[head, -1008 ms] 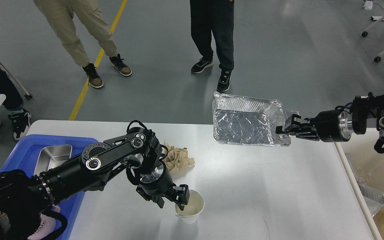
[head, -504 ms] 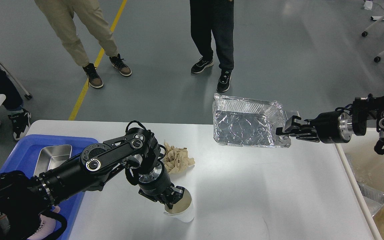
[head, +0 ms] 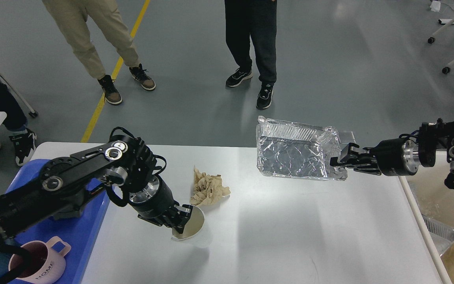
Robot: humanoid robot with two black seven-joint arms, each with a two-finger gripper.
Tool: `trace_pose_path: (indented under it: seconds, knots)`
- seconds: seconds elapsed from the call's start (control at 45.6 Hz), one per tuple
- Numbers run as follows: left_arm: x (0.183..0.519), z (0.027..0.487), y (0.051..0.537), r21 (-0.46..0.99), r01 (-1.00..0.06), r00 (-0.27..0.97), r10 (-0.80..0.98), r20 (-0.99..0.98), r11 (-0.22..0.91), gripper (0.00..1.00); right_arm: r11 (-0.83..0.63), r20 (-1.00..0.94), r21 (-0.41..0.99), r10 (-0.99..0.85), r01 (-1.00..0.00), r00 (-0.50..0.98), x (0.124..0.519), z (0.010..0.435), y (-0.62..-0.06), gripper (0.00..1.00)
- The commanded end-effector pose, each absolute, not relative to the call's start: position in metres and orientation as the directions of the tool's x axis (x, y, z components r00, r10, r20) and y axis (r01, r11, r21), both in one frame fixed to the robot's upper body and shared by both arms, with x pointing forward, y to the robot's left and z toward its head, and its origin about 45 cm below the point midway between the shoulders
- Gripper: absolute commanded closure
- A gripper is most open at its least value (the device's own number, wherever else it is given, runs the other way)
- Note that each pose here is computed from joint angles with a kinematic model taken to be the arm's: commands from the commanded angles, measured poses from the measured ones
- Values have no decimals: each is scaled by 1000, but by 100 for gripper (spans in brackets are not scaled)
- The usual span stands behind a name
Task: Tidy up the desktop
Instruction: 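Lift the paper cup with the left gripper while lowering the foil tray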
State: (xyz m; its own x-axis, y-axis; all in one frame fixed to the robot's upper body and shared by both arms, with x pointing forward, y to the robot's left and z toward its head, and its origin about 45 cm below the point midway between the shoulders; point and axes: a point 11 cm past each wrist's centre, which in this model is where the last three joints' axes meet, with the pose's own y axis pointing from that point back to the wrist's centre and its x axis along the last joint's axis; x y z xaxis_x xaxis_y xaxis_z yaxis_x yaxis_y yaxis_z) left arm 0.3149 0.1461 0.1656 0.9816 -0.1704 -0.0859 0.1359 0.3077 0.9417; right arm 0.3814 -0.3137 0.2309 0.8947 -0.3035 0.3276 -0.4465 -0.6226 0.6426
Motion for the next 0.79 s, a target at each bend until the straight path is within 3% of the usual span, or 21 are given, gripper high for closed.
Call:
trace_pose_path:
  seconds: [0.0, 0.263, 0.504, 0.767]
  knots:
    - [314, 184, 183, 931, 133, 989, -110, -101, 340, 100, -619, 315, 650, -308, -441, 898, 378, 225, -316, 100]
    - [329, 242, 244, 885, 31, 995, 72, -72, 464, 100, -623, 256, 670, -316, -403, 914, 366, 199, -314, 100]
    - [349, 294, 263, 807, -90, 984, 178, -18, 584, 100, -594, 232, 727, -260, -345, 937, 352, 175, -309, 100]
    - [358, 321, 259, 739, -143, 980, 200, 11, 658, 100, -624, 203, 720, -229, -303, 952, 346, 164, -289, 100]
